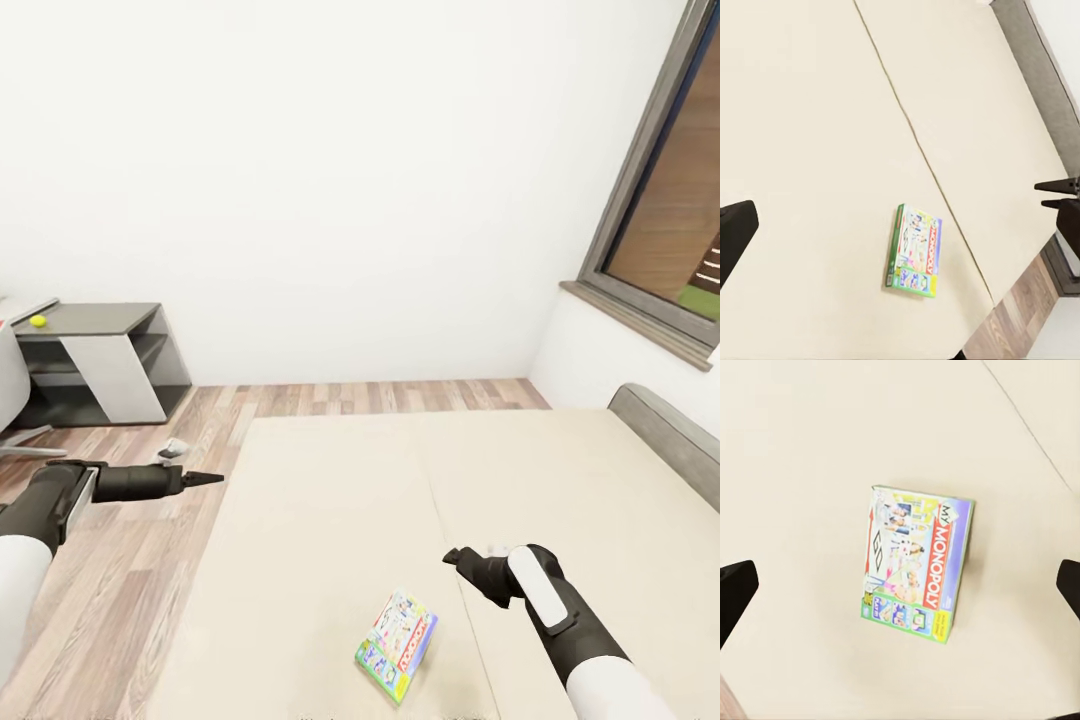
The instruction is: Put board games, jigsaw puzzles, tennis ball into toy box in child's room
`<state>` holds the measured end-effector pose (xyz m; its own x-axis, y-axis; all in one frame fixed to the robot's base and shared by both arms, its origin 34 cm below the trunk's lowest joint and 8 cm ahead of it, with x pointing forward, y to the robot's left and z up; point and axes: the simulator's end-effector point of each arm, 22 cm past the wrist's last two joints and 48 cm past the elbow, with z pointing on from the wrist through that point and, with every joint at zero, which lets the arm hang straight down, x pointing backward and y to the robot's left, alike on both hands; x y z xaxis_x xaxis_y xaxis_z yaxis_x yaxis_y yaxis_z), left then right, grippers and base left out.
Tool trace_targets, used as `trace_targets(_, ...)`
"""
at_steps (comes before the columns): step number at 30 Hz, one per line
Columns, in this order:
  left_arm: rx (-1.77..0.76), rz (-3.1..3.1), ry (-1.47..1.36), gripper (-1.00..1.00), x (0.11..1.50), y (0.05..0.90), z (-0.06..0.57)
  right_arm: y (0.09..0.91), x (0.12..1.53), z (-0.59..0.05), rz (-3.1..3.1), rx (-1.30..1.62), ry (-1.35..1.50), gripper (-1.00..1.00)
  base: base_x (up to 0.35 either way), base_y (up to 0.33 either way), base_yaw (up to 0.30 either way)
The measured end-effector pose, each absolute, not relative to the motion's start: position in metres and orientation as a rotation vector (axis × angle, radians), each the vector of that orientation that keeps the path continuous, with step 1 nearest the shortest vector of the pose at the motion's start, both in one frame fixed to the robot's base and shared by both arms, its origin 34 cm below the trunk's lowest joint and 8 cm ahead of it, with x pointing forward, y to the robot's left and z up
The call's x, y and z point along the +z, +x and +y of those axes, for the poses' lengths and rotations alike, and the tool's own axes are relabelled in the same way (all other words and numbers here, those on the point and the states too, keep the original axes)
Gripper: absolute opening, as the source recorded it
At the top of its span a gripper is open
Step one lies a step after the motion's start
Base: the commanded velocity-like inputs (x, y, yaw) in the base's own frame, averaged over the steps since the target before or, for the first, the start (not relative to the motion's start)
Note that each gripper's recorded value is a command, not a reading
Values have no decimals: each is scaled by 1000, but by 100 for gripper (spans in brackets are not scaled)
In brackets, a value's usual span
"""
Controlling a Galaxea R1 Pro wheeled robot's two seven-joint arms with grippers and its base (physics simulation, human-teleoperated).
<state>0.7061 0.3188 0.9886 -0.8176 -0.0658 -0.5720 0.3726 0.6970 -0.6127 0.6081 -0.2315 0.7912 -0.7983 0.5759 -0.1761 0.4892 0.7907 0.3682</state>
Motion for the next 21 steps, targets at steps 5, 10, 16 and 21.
trace_targets(5, -968, 2335, 224, 100, 993, 708, 340, 606, 787, -231, 2709, 442, 826, 100, 0, 0, 0)
trace_targets(10, -968, 2283, 167, 100, 1015, 706, 381, 605, 783, -230, 2716, 440, 830, 100, 0, 0, 0)
trace_targets(16, -995, 2254, 147, 100, 1031, 691, 416, 602, 778, -231, 2725, 436, 834, 100, 0, 0, 0)
trace_targets(21, -990, 2263, 136, 100, 1030, 685, 429, 601, 774, -227, 2733, 439, 838, 100, 0, 0, 0)
